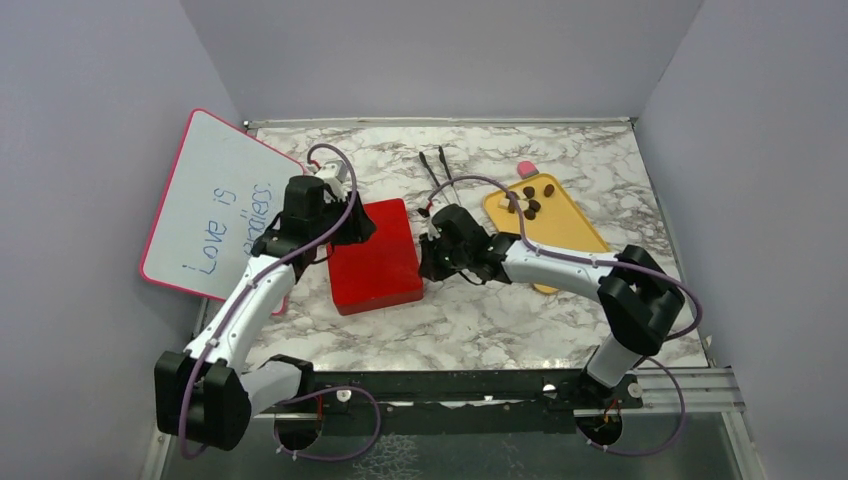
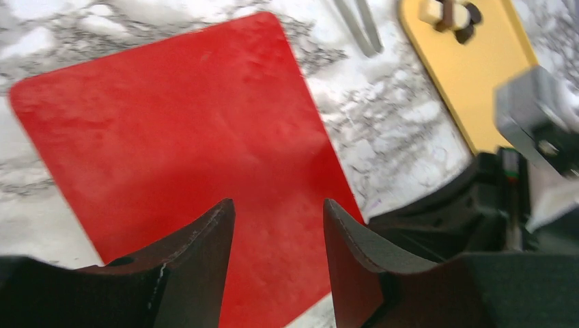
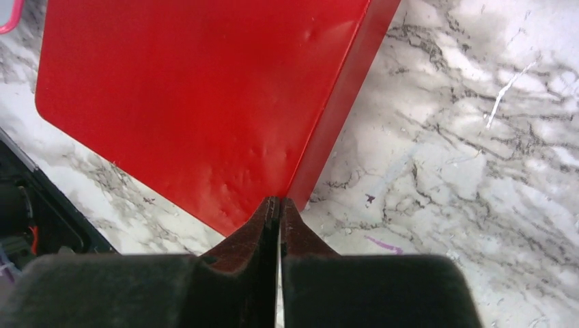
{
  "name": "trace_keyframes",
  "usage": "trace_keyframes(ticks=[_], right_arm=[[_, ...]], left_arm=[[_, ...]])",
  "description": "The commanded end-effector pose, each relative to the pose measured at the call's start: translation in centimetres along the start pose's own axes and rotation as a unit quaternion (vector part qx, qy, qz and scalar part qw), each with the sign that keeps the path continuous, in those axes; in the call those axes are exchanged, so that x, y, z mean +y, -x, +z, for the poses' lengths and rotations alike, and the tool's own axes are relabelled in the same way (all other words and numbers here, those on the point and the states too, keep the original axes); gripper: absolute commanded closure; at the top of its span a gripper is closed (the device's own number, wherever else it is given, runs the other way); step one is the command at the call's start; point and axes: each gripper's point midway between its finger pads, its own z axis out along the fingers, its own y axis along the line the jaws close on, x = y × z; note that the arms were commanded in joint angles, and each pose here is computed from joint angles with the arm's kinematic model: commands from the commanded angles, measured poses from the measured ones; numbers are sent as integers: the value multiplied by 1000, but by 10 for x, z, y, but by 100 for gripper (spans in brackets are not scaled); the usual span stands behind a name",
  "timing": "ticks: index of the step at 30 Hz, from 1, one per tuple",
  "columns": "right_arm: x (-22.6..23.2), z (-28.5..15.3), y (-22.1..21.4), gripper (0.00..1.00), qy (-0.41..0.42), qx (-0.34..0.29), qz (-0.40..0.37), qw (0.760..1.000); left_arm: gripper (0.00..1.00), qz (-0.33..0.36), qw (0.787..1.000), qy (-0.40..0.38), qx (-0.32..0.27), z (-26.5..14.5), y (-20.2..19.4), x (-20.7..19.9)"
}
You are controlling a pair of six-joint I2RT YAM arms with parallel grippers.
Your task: Pack the chocolate
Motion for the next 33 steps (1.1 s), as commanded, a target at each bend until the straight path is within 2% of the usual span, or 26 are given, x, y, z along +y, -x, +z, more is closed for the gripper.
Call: trace_keyframes(ticks=[1, 5, 7, 8, 10, 13, 23, 27, 33], right_arm=[[6, -16, -13, 87, 7, 11, 8, 1000], [7, -54, 6, 65, -4, -39, 10, 999], [6, -77, 15, 54, -9, -68, 10, 998], [3, -88, 19, 46, -18, -84, 13, 996], [1, -110, 25, 22, -24, -117, 21, 993], [0, -145, 35, 0, -25, -162, 31, 986], [-16, -252, 54, 0, -58, -284, 104, 951], [-14, -282, 54, 0, -41, -317, 110, 941], [-13, -309, 54, 0, -23, -350, 111, 930]], left_arm=[[44, 56, 997, -58, -21, -19, -5, -38], [18, 77, 990, -110, -39, -39, -7, -64], [11, 85, 984, -148, -52, -52, -6, -80], [3, 90, 980, -171, -55, -59, -7, -88], [1, 97, 970, -215, -61, -72, -8, -103], [1, 102, 960, -252, -73, -88, -7, -117], [1, 125, 943, -275, -142, -123, 9, -130], [1, 124, 939, -267, -177, -133, 20, -130], [1, 117, 942, -260, -177, -132, 23, -128]])
